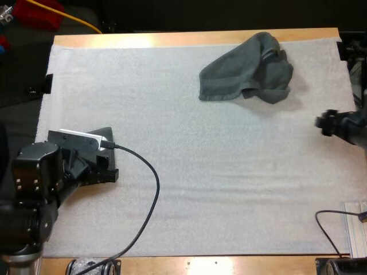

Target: Pick towel from pile, fold and stack

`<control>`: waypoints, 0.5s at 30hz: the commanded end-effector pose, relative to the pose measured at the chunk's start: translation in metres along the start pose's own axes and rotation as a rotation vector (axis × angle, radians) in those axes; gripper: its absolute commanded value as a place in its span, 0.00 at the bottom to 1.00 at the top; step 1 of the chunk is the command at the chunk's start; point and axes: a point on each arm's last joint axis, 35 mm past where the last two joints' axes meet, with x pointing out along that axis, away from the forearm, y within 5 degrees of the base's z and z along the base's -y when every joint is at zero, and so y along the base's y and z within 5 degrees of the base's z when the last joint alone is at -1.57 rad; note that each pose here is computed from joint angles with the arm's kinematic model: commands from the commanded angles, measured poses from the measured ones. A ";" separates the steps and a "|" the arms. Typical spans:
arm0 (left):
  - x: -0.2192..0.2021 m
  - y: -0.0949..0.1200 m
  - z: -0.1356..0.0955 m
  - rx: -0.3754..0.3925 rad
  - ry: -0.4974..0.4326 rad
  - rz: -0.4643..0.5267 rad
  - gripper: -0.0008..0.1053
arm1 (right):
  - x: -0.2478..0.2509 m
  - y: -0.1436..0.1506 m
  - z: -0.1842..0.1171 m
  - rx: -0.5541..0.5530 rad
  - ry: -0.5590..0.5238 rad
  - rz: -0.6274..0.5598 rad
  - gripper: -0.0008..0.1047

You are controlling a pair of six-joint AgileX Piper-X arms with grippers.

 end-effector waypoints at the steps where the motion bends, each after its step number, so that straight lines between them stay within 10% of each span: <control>1: -0.007 -0.001 0.003 0.008 -0.019 0.006 0.66 | -0.010 -0.003 -0.002 -0.012 -0.015 -0.029 0.72; 15: -0.060 -0.004 -0.011 0.021 -0.177 -0.012 0.66 | -0.074 -0.005 -0.027 -0.042 -0.183 -0.085 0.72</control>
